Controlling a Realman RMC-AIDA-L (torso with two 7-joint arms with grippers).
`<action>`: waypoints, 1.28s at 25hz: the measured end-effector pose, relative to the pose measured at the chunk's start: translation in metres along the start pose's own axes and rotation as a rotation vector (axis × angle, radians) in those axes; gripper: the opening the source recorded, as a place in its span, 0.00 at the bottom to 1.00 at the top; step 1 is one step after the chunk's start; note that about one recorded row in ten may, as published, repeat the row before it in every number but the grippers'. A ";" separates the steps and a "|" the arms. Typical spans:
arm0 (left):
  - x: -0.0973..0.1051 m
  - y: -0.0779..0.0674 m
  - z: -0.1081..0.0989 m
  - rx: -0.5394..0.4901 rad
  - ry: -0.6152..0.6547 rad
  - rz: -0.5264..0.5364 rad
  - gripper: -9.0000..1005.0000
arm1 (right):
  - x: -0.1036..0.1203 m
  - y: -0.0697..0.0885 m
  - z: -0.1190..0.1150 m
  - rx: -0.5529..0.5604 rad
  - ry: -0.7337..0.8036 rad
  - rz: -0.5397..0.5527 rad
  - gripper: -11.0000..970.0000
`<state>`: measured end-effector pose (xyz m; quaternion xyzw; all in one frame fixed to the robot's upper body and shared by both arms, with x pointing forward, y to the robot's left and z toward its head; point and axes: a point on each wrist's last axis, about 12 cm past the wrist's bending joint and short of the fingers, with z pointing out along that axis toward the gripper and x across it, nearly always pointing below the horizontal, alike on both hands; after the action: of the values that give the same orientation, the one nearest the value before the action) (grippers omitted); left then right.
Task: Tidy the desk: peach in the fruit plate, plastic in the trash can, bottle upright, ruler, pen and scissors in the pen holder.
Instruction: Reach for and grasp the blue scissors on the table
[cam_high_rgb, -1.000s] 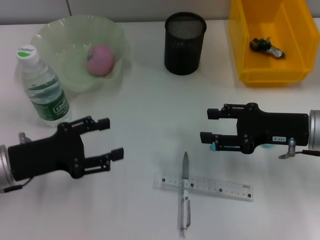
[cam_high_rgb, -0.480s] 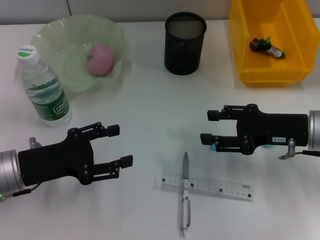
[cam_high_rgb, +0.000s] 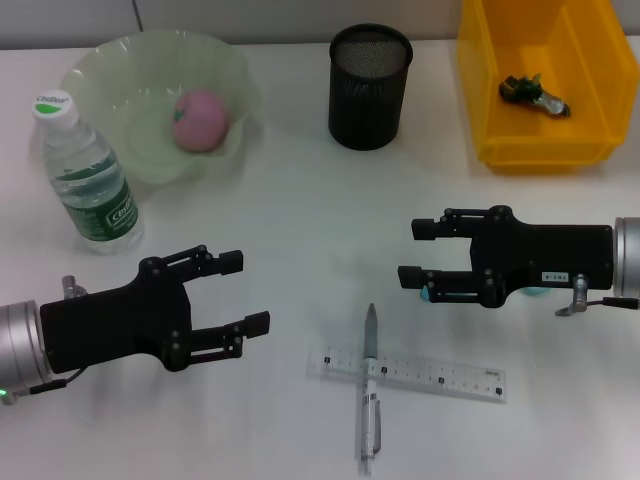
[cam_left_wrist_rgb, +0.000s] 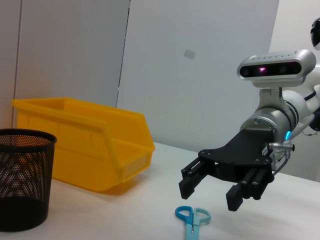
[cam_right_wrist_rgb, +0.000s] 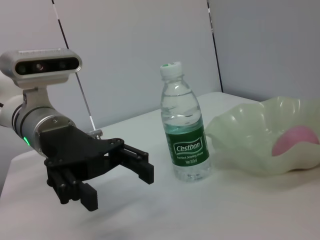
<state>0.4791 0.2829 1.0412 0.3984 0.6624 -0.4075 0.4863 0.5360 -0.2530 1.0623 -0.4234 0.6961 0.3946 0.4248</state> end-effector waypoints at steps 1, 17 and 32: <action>0.000 0.000 0.000 0.000 0.000 0.000 0.80 | 0.000 0.000 0.000 -0.002 0.003 0.000 0.71; 0.003 -0.005 0.004 -0.002 -0.020 -0.010 0.80 | -0.092 -0.029 -0.001 -0.140 0.440 -0.056 0.71; 0.010 -0.009 -0.004 -0.075 -0.075 -0.080 0.80 | -0.126 -0.035 0.065 -0.095 1.004 -0.393 0.70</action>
<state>0.4673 0.2848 1.0338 0.3373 0.6739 -0.4161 0.5088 0.6200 -0.1737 1.1506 -0.7009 0.7026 0.0877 0.0860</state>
